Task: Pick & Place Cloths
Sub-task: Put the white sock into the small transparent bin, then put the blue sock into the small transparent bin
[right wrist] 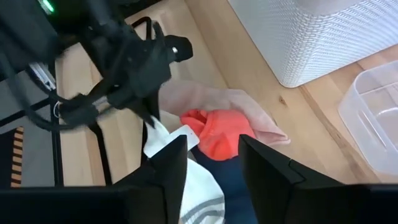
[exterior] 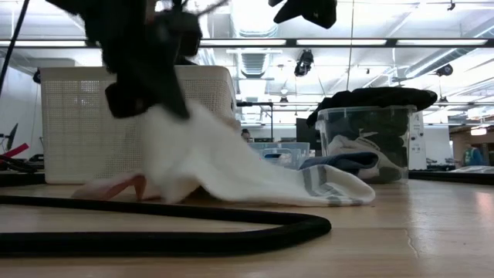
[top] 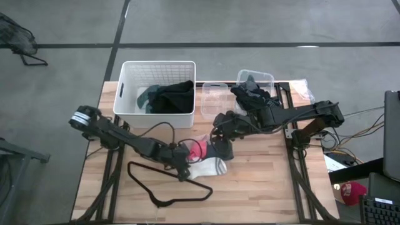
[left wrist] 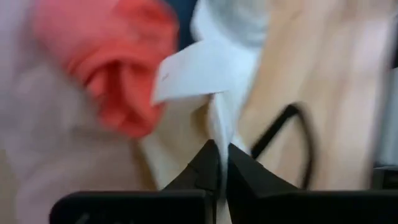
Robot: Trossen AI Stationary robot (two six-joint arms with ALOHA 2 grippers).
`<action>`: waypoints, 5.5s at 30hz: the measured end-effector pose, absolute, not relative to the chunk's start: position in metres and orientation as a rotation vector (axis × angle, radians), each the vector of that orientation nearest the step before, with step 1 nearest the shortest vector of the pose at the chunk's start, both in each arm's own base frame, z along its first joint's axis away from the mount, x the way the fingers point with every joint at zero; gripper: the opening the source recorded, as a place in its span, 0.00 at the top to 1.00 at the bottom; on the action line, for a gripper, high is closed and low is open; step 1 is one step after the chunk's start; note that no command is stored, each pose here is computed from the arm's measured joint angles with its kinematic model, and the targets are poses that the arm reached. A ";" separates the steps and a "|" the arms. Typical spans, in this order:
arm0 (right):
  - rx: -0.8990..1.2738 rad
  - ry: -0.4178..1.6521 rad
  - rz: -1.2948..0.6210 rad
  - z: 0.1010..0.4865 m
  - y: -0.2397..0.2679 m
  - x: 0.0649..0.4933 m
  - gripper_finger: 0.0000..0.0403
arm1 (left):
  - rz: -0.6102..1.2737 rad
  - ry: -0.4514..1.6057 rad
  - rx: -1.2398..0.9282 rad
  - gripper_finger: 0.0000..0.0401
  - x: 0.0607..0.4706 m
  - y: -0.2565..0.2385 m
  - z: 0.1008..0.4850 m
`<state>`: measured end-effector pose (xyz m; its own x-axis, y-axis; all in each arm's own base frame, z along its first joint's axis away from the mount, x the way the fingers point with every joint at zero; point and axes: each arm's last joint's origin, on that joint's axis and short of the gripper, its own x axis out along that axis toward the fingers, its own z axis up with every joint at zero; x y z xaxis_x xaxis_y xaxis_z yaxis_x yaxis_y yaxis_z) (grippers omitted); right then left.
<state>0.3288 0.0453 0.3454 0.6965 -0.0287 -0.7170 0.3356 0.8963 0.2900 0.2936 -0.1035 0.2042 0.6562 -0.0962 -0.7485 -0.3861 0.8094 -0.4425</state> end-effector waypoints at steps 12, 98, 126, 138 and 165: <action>0.433 0.660 -0.093 0.355 0.070 0.334 0.70 | 0.146 0.356 -0.718 0.98 0.257 -0.083 0.303; 0.252 0.546 -0.628 0.410 -0.069 0.325 0.97 | 0.095 -0.073 -0.851 0.60 0.232 -0.072 0.362; 0.484 0.685 -0.647 0.310 -0.148 0.311 0.94 | 0.093 -0.074 -0.886 0.60 0.232 -0.072 0.362; 0.641 0.717 -0.592 0.292 -0.143 0.310 0.59 | 0.095 -0.074 -0.880 0.60 0.232 -0.072 0.362; 0.326 0.933 -0.151 0.281 0.024 0.326 0.46 | 0.113 -0.021 -0.831 0.60 0.232 -0.073 0.356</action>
<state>0.3263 0.0239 0.2808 0.5889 0.0123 -0.8081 0.2673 0.9407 0.2091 0.2321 -0.0726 0.3562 0.9937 0.1088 -0.0257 -0.0923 0.6685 -0.7379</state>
